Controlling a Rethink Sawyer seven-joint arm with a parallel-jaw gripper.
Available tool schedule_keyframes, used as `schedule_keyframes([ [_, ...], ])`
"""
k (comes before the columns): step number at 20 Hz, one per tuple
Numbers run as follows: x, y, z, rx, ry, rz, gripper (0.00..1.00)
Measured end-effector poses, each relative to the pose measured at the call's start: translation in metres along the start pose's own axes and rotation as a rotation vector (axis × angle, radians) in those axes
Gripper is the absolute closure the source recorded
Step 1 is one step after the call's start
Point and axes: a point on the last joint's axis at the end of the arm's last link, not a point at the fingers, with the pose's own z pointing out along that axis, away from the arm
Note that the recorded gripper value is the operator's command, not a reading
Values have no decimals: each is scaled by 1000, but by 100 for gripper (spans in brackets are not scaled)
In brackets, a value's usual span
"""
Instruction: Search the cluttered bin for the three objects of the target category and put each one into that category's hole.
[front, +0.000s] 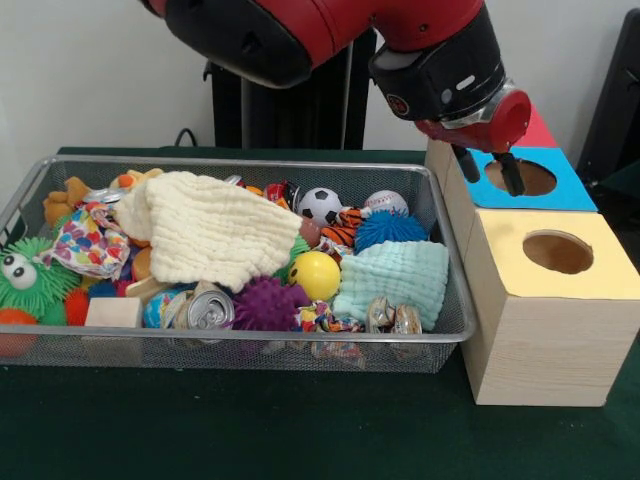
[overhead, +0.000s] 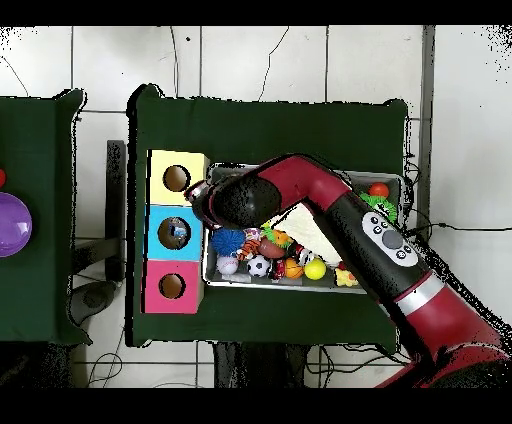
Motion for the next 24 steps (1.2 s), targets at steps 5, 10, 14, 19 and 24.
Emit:
schedule_keyframes([
  [5,13,-10,-13,-54,104,-1,0],
  [10,22,-19,-30,-90,178,5,0],
  [14,34,-25,-44,-102,240,22,0],
  [19,60,-18,-61,-116,305,84,0],
  [24,81,-5,-66,-127,325,163,0],
])
